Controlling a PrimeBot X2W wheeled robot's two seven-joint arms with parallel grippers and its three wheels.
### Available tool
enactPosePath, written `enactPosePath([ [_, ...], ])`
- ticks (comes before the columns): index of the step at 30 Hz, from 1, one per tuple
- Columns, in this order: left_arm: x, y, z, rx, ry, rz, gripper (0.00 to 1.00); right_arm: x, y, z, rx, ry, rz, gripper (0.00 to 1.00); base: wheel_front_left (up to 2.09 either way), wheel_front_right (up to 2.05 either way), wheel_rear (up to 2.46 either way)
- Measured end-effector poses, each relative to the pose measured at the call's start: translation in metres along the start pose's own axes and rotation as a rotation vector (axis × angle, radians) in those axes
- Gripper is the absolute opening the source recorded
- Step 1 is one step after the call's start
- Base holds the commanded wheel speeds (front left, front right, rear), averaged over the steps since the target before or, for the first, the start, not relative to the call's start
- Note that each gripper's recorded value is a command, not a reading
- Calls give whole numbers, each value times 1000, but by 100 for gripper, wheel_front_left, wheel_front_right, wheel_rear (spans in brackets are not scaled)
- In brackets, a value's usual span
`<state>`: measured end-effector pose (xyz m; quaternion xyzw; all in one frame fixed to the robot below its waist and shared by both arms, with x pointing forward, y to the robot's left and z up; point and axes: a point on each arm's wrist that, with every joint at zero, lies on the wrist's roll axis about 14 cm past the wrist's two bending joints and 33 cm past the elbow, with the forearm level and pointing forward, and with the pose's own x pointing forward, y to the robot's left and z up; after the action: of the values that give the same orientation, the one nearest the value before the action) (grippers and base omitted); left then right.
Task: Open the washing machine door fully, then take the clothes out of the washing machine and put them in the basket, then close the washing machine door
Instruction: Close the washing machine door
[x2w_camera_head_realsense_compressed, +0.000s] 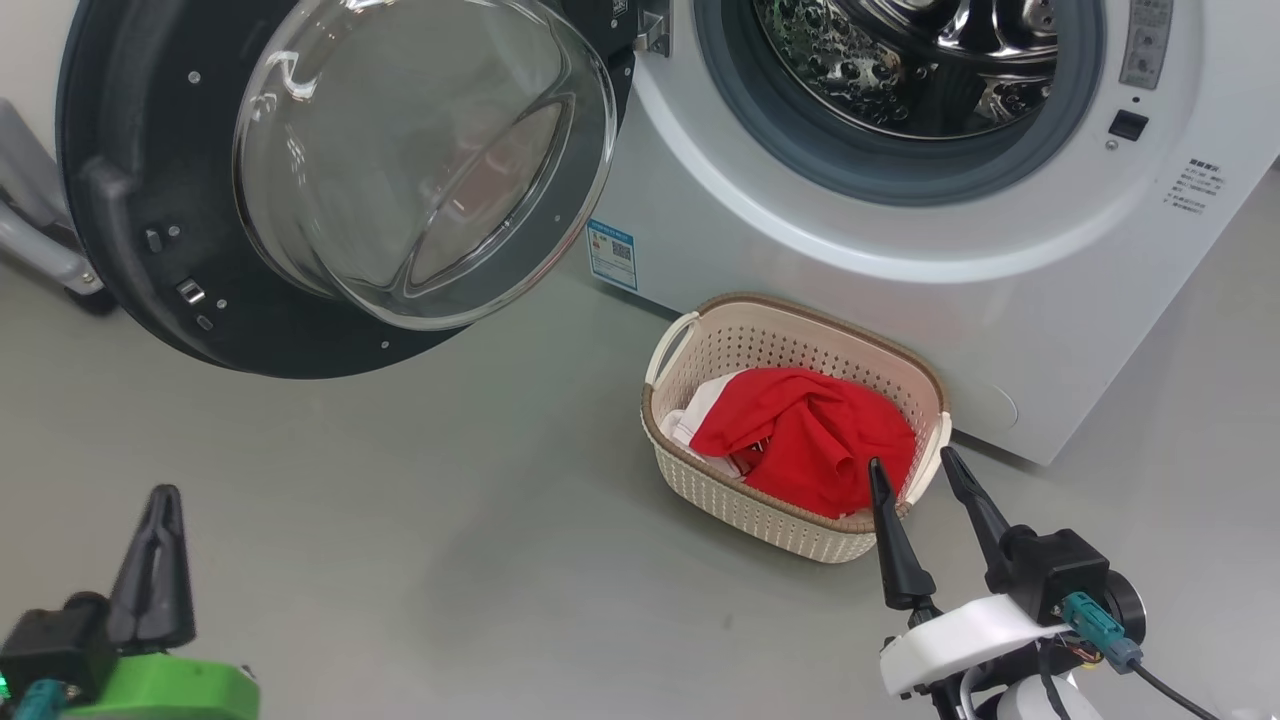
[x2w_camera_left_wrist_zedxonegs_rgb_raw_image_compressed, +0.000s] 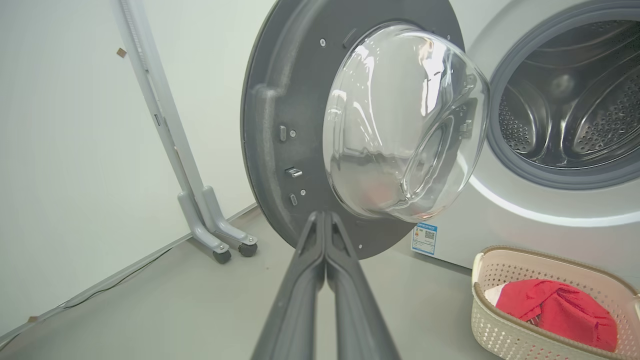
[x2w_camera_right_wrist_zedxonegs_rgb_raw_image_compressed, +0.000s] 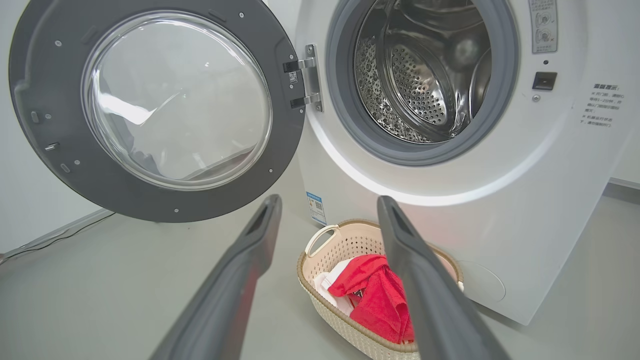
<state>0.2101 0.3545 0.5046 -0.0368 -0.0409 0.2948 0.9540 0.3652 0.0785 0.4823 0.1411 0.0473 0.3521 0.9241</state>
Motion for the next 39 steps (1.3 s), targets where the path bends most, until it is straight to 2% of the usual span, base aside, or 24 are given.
enactPosePath([
  [10,36,58,75,110,-184,107,0,9,-2,-16,-14,31,20,100,0,0,0],
  [22,87,110,157,94,-373,214,0,21,-32,-34,-46,63,-14,100,0,0,0],
  [29,117,137,162,-136,-350,292,0,26,-43,-42,-44,79,-25,100,0,0,0],
  [37,156,158,147,-563,-285,346,0,30,-54,-49,-33,91,-45,100,0,0,0],
  [39,165,158,142,-723,-287,337,0,30,-58,-50,-38,92,-57,100,0,0,0],
])
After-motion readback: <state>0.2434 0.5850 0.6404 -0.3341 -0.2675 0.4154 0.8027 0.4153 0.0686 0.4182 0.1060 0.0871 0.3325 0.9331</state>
